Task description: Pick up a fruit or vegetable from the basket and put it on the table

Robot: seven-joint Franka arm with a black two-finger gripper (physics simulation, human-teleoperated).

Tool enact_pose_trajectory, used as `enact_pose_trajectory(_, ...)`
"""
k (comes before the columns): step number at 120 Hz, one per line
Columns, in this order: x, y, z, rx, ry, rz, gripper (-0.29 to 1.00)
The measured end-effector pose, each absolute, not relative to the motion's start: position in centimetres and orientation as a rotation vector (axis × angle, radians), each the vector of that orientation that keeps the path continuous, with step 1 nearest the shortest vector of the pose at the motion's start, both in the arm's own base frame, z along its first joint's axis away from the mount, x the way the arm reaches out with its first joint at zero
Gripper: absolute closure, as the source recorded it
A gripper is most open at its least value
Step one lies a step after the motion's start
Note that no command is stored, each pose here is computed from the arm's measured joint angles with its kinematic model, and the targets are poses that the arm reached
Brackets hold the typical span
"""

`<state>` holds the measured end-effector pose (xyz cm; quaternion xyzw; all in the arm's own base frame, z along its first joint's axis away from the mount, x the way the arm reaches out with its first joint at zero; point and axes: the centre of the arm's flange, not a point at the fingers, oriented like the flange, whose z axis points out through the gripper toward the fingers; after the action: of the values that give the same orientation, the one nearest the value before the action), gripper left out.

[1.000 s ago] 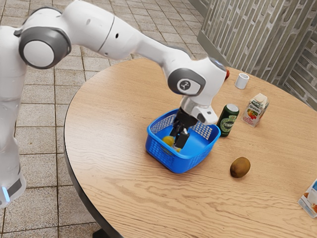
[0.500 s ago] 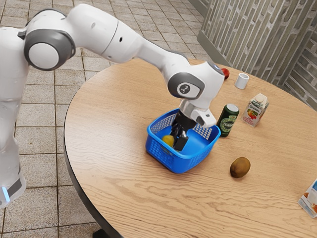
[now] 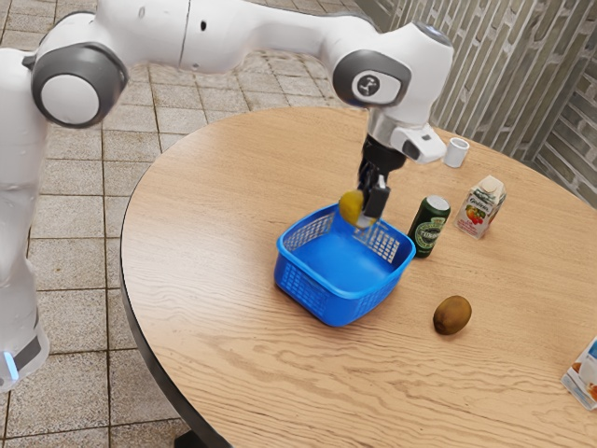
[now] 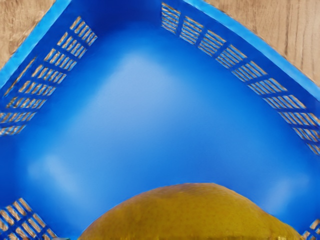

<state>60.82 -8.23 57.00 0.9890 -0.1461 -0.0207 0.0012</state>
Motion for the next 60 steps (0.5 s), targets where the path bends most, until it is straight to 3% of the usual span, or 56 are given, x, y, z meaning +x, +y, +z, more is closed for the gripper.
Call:
enact_pose_trajectory(15,60.7,-3.3,63.3,3.181,-0.337,0.053,0.28)
enact_pose_trajectory(28,60.3,5.6,64.3,3.237,-0.082,0.043,0.25)
enact_pose_trajectory(41,60.9,13.9,59.5,3.247,0.148,-0.001,0.25)
enact_pose_trajectory(60,63.3,19.0,48.5,3.221,0.265,-0.022,0.26)
